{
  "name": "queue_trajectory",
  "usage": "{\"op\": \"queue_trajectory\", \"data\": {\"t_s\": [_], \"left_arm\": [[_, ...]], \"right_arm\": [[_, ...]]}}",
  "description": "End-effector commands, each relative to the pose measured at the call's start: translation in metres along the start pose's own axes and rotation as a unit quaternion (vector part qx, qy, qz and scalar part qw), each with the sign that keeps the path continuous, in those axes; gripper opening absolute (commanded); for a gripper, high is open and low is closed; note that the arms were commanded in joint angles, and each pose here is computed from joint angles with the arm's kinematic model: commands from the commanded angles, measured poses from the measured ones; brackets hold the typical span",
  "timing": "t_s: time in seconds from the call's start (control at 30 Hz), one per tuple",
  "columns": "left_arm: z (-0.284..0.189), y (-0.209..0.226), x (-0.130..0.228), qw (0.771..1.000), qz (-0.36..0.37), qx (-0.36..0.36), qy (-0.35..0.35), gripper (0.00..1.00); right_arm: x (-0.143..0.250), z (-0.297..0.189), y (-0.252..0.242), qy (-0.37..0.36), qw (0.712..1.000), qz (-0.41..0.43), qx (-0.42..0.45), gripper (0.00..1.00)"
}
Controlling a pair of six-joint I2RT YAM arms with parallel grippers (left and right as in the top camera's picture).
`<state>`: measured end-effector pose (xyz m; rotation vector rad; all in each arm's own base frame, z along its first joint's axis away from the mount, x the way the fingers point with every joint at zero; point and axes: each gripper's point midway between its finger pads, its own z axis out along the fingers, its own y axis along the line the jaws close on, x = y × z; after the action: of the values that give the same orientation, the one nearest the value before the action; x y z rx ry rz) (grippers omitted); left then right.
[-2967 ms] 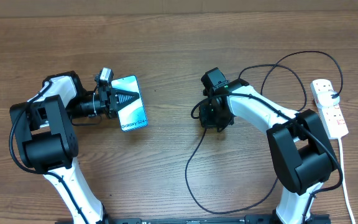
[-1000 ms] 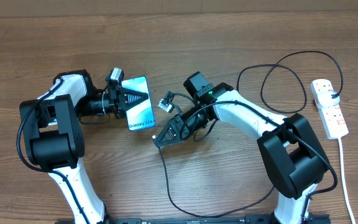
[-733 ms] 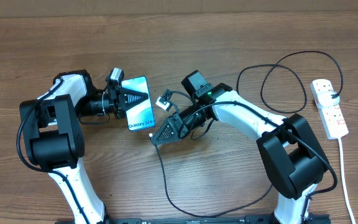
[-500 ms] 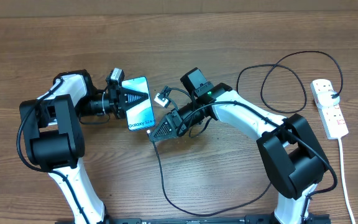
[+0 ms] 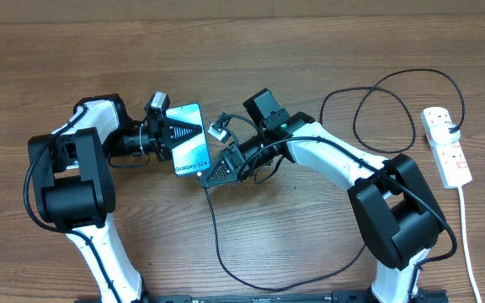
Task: Plug charger to phone and switch on socket
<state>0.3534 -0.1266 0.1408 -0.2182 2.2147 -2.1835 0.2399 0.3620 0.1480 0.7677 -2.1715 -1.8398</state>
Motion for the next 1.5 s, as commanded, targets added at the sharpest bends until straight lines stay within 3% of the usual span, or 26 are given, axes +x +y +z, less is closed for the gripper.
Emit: {"op": "queue_trajectory", "data": {"t_s": [0.0, 1.47], "left_arm": [[0.003, -0.017, -0.004, 1.0, 0.021, 0.014, -0.006, 0.04], [0.003, -0.014, -0.008, 0.998, 0.063, 0.014, -0.005, 0.04]], "right_arm": [[-0.009, -0.003, 0.021, -0.008, 0.999, -0.031, 0.002, 0.04], [-0.011, 0.005, 0.035, 0.001, 0.999, -0.026, -0.026, 0.04]]}}
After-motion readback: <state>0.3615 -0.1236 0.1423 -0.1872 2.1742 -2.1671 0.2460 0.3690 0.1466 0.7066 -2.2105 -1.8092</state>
